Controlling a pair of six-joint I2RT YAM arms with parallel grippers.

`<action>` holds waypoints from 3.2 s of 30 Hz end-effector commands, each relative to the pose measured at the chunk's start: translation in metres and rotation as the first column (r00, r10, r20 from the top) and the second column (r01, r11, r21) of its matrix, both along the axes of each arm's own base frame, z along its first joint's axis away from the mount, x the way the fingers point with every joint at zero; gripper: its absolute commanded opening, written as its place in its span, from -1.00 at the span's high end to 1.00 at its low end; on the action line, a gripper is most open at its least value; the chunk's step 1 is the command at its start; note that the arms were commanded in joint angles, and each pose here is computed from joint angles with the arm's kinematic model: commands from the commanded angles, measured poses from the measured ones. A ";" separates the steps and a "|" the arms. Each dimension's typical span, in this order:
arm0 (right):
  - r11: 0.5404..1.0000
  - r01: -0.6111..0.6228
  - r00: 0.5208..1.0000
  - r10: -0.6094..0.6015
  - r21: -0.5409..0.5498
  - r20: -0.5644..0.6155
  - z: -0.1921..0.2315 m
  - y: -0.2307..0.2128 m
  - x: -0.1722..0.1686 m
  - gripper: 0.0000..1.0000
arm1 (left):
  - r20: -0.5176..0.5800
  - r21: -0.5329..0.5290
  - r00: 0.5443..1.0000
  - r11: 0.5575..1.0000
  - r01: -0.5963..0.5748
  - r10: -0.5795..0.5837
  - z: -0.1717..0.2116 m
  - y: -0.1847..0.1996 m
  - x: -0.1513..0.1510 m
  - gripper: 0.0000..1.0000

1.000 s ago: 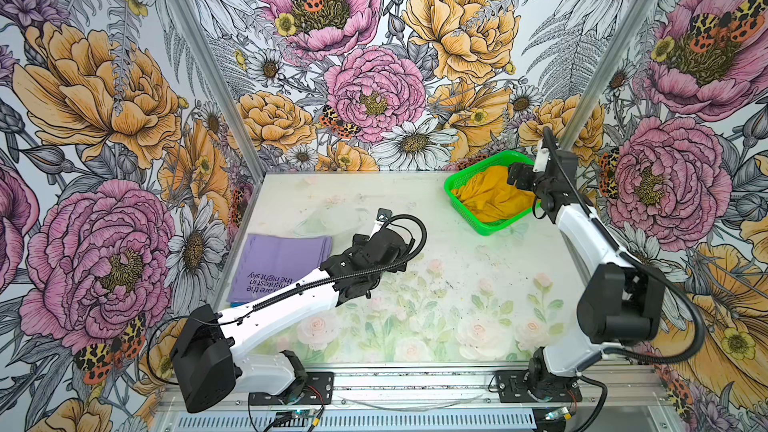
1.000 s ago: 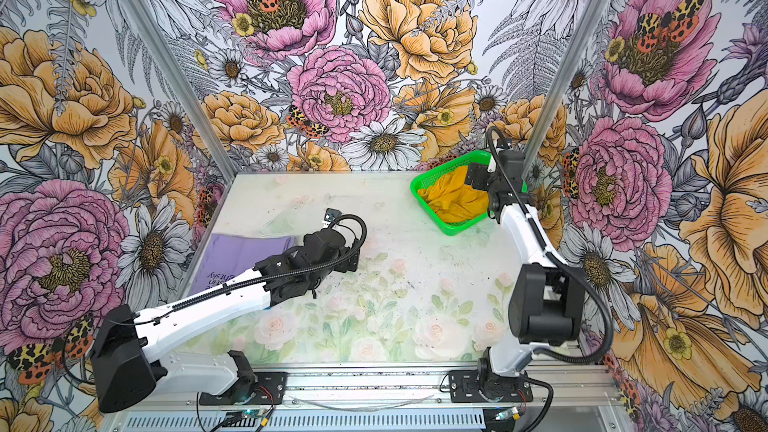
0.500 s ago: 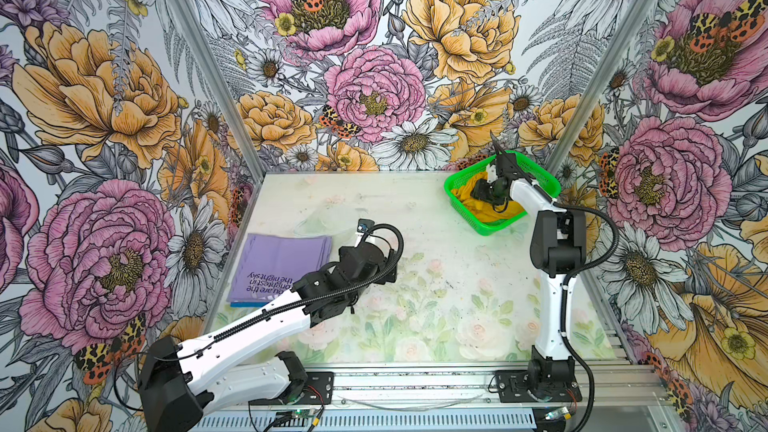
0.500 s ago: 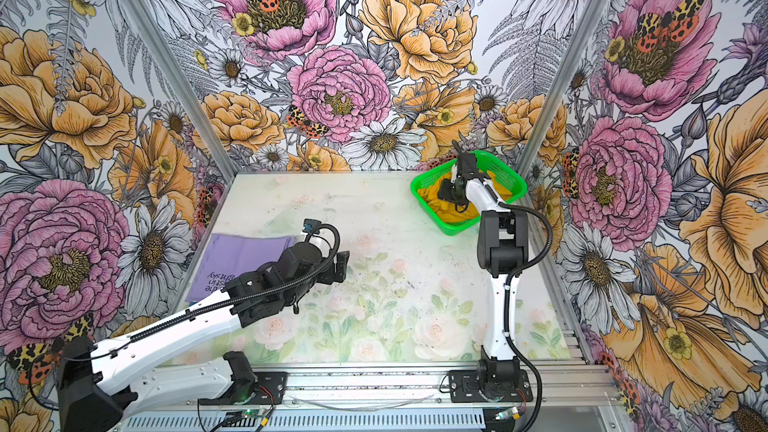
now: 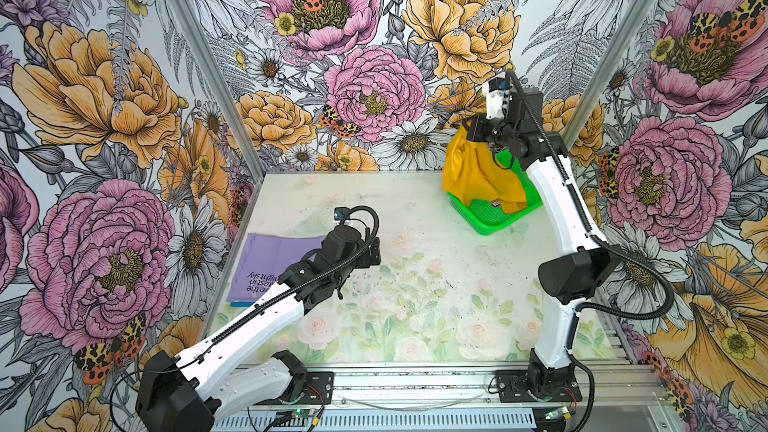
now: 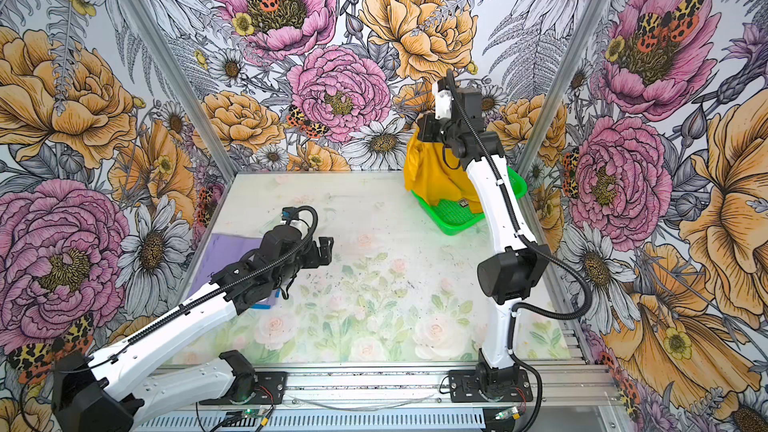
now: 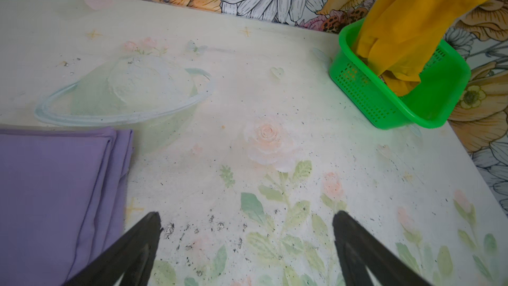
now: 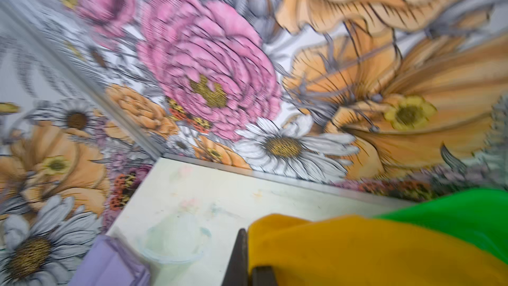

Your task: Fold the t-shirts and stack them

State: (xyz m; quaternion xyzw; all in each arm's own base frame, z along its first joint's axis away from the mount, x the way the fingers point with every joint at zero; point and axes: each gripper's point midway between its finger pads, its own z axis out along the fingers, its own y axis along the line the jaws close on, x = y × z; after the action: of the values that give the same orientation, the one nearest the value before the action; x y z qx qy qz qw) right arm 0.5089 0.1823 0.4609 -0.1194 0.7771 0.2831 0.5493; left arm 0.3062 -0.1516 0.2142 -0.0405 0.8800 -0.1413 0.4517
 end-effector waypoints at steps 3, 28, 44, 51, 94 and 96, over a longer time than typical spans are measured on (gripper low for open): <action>0.893 -0.441 0.887 0.419 0.088 0.193 0.089 0.079 -0.099 0.97 | -0.007 -0.168 0.999 0.984 -0.049 0.049 0.023 0.032 0.015 -0.97; 0.822 0.508 0.712 -0.568 -0.257 -0.412 -0.257 -0.178 -0.104 -0.99 | -0.118 -0.172 0.990 0.983 0.062 -0.083 -0.013 -0.001 0.039 -0.97; 0.922 0.372 0.731 -0.364 -0.111 -0.577 -0.329 -0.123 0.005 -0.99 | -0.266 -0.138 0.945 0.978 0.158 -0.191 -0.080 -0.089 0.003 -0.97; 0.944 0.327 0.785 -0.297 -0.044 -0.544 -0.309 -0.091 0.045 -0.99 | -0.305 -0.114 0.927 0.975 0.192 -0.218 -0.098 -0.087 -0.006 -0.97; 0.997 -0.050 0.918 0.021 -0.065 -0.395 -0.281 -0.021 -0.188 -0.99 | 0.230 0.181 0.903 0.927 0.328 -0.364 0.142 -0.067 0.007 1.00; 0.993 -0.099 0.933 0.070 -0.067 -0.352 -0.271 -0.008 -0.195 -0.99 | 0.257 0.172 0.880 0.915 0.365 -0.399 0.167 -0.065 0.000 1.00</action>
State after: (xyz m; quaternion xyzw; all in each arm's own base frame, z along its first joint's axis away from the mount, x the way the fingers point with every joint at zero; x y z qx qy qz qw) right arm 0.3164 0.1577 0.1639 -0.0774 0.8964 0.2732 0.3403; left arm 0.3186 -0.2162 0.3906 0.1176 0.7886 -0.1895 0.5730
